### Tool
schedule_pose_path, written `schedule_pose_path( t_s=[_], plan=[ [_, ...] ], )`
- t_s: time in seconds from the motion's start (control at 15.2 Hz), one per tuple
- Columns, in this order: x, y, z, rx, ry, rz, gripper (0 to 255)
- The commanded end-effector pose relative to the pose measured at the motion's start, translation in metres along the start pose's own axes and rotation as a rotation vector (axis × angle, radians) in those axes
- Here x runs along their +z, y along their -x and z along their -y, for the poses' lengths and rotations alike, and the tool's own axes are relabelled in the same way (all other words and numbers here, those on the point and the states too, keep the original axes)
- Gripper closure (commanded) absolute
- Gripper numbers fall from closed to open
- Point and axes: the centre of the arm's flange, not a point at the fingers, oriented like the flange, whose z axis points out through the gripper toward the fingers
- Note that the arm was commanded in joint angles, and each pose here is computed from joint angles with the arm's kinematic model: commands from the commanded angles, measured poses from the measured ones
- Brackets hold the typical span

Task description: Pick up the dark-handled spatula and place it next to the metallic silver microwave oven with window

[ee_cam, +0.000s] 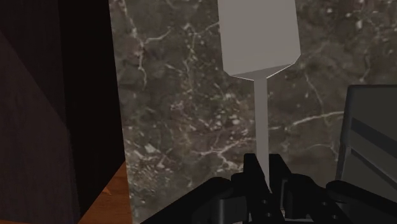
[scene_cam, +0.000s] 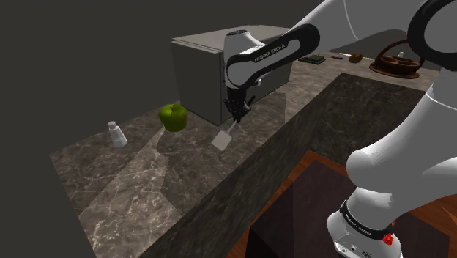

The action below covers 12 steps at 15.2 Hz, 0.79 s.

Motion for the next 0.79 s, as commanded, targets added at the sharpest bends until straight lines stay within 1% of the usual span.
schedule_pose_path(
  t_s=[0.0, 0.53, 0.73],
  plan=[
    [0.011, 0.001, 0.0, 0.0, 0.0, 0.0, 255],
    [0.054, 0.004, 0.0, 0.0, 0.0, 0.0, 255],
    [0.054, 0.004, 0.0, 0.0, 0.0, 0.0, 255]
  ],
)
